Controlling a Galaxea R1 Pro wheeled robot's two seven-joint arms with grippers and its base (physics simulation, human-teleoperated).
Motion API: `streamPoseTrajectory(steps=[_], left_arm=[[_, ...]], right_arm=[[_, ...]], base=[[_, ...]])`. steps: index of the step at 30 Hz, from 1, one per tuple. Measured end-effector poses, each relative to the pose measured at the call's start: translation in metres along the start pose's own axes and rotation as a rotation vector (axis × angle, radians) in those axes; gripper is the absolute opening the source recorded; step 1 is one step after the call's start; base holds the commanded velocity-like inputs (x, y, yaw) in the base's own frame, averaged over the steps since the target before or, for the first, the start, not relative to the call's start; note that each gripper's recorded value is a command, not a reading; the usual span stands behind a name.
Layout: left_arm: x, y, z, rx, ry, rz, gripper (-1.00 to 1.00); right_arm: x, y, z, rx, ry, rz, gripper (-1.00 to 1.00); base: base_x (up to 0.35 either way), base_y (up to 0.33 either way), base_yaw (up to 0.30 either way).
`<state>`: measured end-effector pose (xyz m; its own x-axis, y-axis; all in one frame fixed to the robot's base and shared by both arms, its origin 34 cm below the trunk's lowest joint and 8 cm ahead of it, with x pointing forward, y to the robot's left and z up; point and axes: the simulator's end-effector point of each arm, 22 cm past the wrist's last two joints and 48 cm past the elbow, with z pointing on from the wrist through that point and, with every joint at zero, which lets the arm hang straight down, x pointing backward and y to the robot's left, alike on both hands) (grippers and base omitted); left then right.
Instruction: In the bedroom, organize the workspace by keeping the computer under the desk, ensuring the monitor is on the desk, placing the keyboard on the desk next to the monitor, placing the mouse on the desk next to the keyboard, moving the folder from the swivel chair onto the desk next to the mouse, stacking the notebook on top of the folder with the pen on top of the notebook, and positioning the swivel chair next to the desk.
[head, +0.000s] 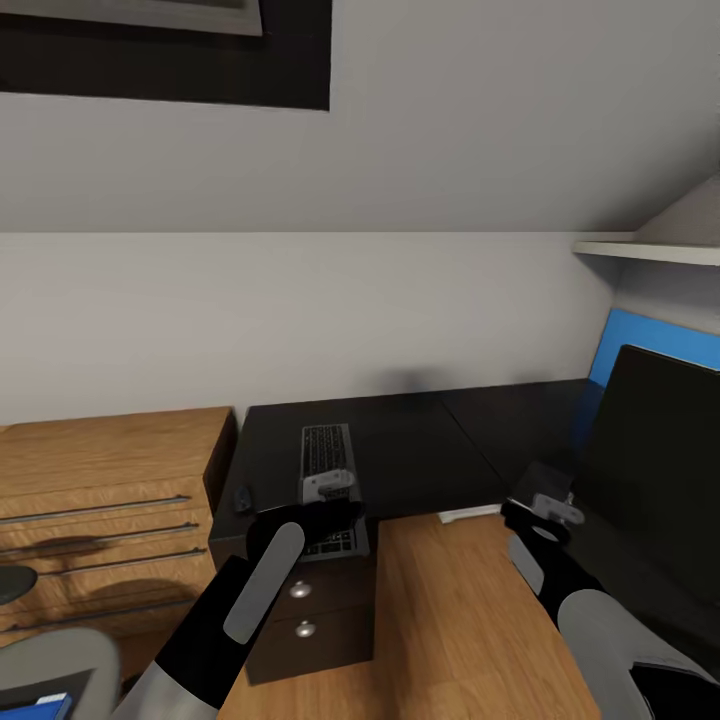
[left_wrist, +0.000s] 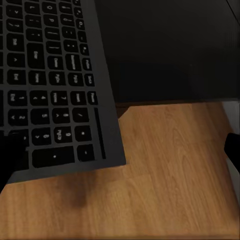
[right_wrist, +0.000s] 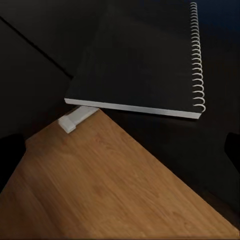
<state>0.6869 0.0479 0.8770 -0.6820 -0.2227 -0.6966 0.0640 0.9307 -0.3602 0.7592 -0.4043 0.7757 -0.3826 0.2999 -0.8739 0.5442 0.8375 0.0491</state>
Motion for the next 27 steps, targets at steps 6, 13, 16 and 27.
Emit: streamPoseTrajectory(steps=[6, 13, 16, 27], left_arm=[[0.000, 0.000, 0.000, -0.002, -0.001, 0.001, 1.00], [0.000, 0.001, 0.000, -0.002, -0.001, 0.001, 1.00], [0.000, 0.001, 0.000, -0.002, -0.001, 0.001, 1.00], [-0.001, 0.001, -0.001, -0.002, -0.003, 0.001, 1.00]], right_arm=[[0.000, 0.001, 0.000, -0.004, 0.001, 0.001, 1.00], [-0.005, -0.004, 0.001, 0.005, -0.052, 0.017, 1.00], [-0.008, -0.008, 0.001, 0.011, -0.083, 0.025, 1.00], [-0.012, -0.016, -0.001, 0.024, -0.166, 0.049, 1.00]], base=[[-0.002, 0.000, -0.042], [0.000, 0.000, -0.003], [0.000, 0.000, 0.000], [0.000, 0.000, 0.000]])
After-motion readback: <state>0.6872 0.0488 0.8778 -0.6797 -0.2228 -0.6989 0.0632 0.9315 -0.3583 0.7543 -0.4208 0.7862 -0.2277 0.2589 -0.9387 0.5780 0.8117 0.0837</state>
